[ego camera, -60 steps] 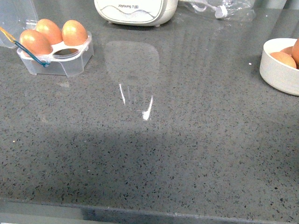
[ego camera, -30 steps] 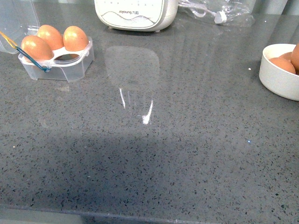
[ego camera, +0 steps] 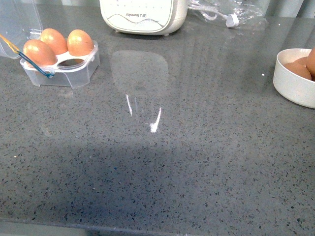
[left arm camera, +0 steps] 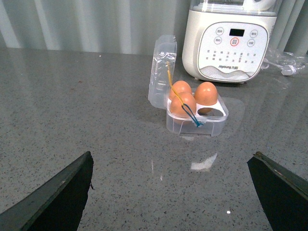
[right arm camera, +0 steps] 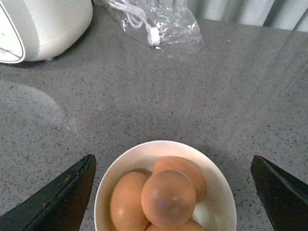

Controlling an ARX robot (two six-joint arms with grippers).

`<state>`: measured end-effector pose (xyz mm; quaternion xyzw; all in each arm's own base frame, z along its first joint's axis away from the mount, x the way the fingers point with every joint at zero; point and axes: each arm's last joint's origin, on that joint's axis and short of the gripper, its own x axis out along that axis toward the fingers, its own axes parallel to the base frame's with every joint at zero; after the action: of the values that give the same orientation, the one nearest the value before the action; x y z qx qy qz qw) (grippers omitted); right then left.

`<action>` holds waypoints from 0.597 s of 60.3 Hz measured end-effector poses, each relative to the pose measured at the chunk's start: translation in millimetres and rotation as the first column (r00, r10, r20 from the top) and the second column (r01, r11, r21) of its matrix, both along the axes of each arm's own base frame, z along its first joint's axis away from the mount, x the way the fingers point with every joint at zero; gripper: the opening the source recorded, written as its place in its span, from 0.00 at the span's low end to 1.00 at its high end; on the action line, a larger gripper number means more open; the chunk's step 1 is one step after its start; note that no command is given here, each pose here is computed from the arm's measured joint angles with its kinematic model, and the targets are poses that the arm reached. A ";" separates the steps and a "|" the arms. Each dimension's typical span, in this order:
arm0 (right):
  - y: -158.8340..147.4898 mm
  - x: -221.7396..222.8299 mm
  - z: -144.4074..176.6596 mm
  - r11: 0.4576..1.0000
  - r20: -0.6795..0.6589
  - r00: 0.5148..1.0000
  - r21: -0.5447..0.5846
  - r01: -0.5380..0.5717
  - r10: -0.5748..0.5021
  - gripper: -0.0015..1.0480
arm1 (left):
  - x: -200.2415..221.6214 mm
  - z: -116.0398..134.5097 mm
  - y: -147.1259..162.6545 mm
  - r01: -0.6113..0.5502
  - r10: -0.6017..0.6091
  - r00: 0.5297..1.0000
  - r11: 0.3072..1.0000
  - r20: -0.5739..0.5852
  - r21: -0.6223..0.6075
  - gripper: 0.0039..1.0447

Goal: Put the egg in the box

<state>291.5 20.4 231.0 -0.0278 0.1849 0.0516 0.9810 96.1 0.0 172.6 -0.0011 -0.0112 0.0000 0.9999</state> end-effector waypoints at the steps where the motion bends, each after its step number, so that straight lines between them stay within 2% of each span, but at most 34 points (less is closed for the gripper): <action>1: 0.1 0.9 -1.6 1.000 -0.006 1.000 0.000 0.000 0.000 0.93 | 0.0 0.0 0.0 0.000 0.000 1.000 1.000 0.000 0.000 0.94; 36: -1.2 7.0 -34.6 1.000 -0.074 0.997 0.020 -0.011 0.012 0.93 | 0.0 0.0 0.0 0.000 0.000 1.000 1.000 0.000 0.000 0.94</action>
<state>298.5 19.2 196.4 -0.0172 0.2206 0.0602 0.9734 96.1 0.0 172.6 -0.0011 -0.0112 0.0000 0.9999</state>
